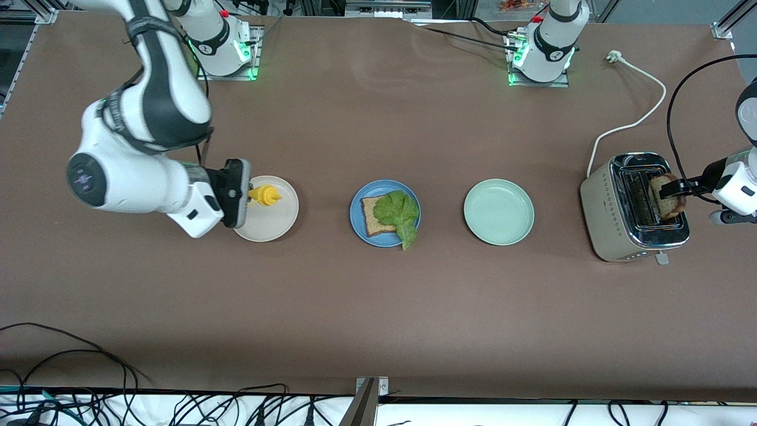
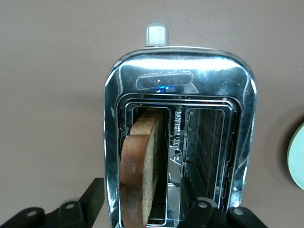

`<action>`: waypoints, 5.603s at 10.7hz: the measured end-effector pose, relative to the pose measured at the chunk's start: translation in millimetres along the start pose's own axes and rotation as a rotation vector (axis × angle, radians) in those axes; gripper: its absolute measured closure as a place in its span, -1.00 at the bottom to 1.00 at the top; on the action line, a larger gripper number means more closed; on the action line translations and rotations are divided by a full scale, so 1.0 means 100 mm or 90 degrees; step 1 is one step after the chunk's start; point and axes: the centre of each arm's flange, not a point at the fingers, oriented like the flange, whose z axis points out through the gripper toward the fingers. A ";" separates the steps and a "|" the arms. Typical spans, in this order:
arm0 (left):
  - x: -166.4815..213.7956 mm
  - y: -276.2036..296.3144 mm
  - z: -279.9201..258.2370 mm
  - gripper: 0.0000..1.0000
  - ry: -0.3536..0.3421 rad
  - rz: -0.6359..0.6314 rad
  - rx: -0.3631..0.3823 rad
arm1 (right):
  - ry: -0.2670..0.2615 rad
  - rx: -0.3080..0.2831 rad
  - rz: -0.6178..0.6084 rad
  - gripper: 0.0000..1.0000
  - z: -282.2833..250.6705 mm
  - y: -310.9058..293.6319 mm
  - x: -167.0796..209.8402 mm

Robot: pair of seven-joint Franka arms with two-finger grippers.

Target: Make sandwich in blue plate with both arms

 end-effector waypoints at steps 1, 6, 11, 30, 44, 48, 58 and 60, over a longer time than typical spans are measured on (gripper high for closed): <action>-0.01 -0.01 0.04 -0.45 -0.004 -0.001 -0.001 | 0.041 0.029 -0.022 0.89 -0.03 0.09 -0.26; -0.05 -0.15 0.13 0.38 -0.008 -0.016 -0.003 | 0.197 0.149 -0.146 0.89 0.19 0.42 -1.34; 0.05 0.04 -0.09 0.75 0.026 0.006 0.001 | 0.336 0.210 -0.319 0.89 0.88 0.66 -2.01; -0.63 2.82 -1.34 0.82 0.107 0.125 -0.131 | 0.507 0.153 -0.400 0.78 1.89 0.94 -3.39; -0.62 5.24 0.46 0.82 0.028 0.023 -0.449 | 0.377 0.129 -0.246 -1.00 1.20 1.04 -4.00; -0.54 5.31 0.79 0.82 0.032 -0.002 -0.472 | 0.281 0.141 -0.123 -1.00 0.61 0.97 -3.81; -0.60 5.31 1.18 0.76 -0.015 0.012 -0.459 | -0.128 -0.001 0.323 -1.00 -1.05 0.22 -2.33; -0.61 5.30 1.20 0.59 -0.025 0.019 -0.456 | -0.197 -0.065 0.409 -1.00 -1.23 -0.01 -1.96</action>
